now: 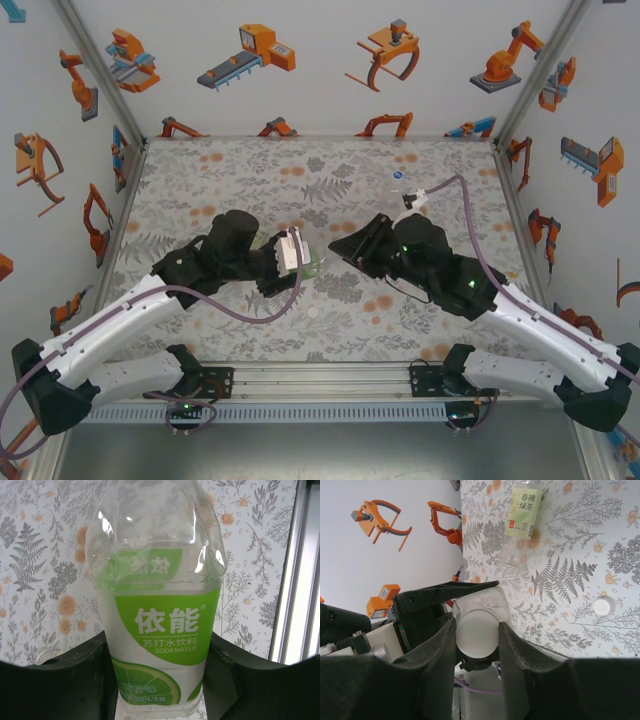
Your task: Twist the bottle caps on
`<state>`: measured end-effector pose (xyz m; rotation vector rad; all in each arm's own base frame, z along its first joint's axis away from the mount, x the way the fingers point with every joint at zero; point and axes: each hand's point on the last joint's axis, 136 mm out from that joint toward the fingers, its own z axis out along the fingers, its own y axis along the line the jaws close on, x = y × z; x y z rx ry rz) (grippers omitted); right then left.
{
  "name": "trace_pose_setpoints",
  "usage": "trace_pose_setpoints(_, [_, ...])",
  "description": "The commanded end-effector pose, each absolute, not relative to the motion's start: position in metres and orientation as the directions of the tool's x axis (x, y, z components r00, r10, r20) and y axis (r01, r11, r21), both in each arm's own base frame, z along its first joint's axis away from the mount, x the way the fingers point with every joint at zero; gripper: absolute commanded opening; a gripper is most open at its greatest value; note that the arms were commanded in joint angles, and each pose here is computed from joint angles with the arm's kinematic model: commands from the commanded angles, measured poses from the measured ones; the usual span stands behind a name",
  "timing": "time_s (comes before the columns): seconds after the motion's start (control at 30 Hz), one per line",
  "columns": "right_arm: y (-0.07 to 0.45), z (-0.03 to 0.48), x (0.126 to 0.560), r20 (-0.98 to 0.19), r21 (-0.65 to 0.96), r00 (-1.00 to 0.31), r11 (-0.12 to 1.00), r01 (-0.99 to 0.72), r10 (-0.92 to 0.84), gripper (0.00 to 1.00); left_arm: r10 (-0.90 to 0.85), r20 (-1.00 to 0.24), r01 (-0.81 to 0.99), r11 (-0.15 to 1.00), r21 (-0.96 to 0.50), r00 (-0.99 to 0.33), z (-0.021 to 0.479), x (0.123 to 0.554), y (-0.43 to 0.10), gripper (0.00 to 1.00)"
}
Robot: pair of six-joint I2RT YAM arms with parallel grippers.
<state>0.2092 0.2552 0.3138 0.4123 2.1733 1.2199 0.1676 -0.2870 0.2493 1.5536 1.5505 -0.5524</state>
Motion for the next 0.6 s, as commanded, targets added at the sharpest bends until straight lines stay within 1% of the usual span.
trace_pose_setpoints(0.0, [0.241, 0.335, 0.208, -0.505, 0.769, -0.730, 0.623, -0.140, 0.460, 0.44, 0.510, -0.839, 0.957, 0.095, 0.273, 0.188, 0.276, 0.159, -0.294, 0.00])
trace_pose_setpoints(0.03, [0.239, 0.344, 0.208, -0.559, 0.740, -0.710, 0.643, -0.196, 0.427, 0.49, 0.515, -0.837, 0.959, 0.091, 0.267, 0.184, 0.274, 0.157, -0.293, 0.00])
trace_pose_setpoints(0.1, [0.232, 0.359, 0.206, -0.639, 0.686, -0.668, 0.676, -0.270, 0.382, 0.53, 0.523, -0.833, 0.963, 0.081, 0.255, 0.177, 0.270, 0.154, -0.291, 0.00])
trace_pose_setpoints(0.2, [0.220, 0.380, 0.204, -0.747, 0.595, -0.583, 0.714, -0.370, 0.320, 0.54, 0.530, -0.831, 0.970, 0.062, 0.237, 0.169, 0.267, 0.149, -0.289, 0.00])
trace_pose_setpoints(0.3, [0.224, 0.400, 0.194, -0.852, 0.469, -0.484, 0.701, -0.538, 0.199, 0.51, 0.522, -0.835, 0.977, 0.012, 0.212, 0.175, 0.267, 0.138, -0.288, 0.00])
trace_pose_setpoints(0.37, [0.235, 0.409, 0.181, -0.907, 0.374, -0.409, 0.644, -0.667, 0.104, 0.49, 0.510, -0.840, 0.981, -0.041, 0.189, 0.183, 0.268, 0.126, -0.288, 0.00])
trace_pose_setpoints(0.47, [0.249, 0.410, 0.163, -0.947, 0.263, -0.320, 0.548, -0.794, -0.010, 0.48, 0.498, -0.847, 0.982, -0.113, 0.149, 0.186, 0.270, 0.111, -0.287, 0.00])
trace_pose_setpoints(0.57, [0.263, 0.403, 0.139, -0.973, 0.104, -0.175, 0.396, -0.912, -0.148, 0.49, 0.486, -0.857, 0.980, -0.174, 0.096, 0.170, 0.273, 0.097, -0.286, 0.00])
